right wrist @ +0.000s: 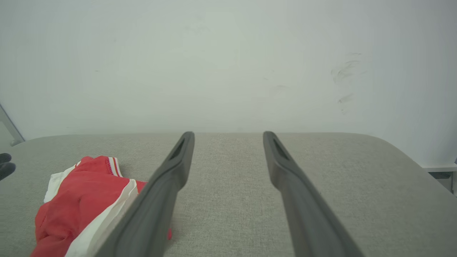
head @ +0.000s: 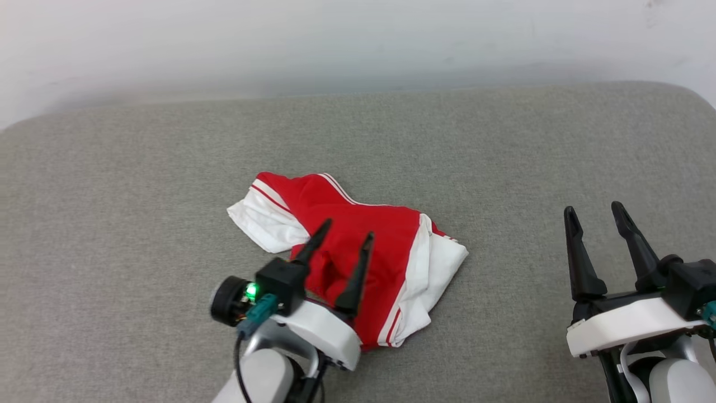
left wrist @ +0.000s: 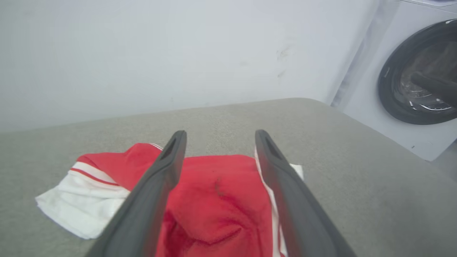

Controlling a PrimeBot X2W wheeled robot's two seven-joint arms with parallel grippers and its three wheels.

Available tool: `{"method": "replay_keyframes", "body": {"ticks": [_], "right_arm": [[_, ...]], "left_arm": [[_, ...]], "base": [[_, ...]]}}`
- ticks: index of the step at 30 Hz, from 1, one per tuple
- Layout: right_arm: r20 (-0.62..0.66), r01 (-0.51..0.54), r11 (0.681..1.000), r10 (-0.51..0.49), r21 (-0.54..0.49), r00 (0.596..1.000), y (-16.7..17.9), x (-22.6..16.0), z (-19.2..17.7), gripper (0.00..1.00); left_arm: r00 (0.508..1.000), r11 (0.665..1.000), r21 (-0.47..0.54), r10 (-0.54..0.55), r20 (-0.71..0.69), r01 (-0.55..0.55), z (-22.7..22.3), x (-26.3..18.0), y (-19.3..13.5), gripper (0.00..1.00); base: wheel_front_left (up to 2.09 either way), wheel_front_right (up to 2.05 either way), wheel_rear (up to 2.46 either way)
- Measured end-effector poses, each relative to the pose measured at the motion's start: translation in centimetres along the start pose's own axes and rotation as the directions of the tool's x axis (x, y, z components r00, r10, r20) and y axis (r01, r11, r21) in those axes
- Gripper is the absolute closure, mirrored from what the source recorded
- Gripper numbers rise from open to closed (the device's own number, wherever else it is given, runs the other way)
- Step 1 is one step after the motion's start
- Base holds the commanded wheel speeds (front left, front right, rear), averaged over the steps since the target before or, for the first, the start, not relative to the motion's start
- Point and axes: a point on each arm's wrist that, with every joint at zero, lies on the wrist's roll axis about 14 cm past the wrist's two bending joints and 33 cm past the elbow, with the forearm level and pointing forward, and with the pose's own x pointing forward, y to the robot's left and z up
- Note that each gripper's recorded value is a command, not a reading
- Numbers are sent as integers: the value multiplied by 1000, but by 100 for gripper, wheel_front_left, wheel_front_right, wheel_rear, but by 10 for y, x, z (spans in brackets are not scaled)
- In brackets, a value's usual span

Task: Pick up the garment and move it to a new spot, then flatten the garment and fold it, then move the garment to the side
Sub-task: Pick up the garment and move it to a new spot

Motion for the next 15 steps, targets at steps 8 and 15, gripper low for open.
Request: {"method": "replay_keyframes", "body": {"ticks": [8, 15], "right_arm": [[-16, -29, 1000, 29, 12, 999, 11, -6, 0, 0], [-40, -43, 999, 43, 15, 998, 16, -15, -3, 0]], "left_arm": [[964, 959, 121, 244, 103, -256, 26, -31, 73, 0], [913, 903, 148, 389, 121, -404, 35, -71, 122, 0]], "base": [[0, 0, 0], [0, 0, 0]]}}
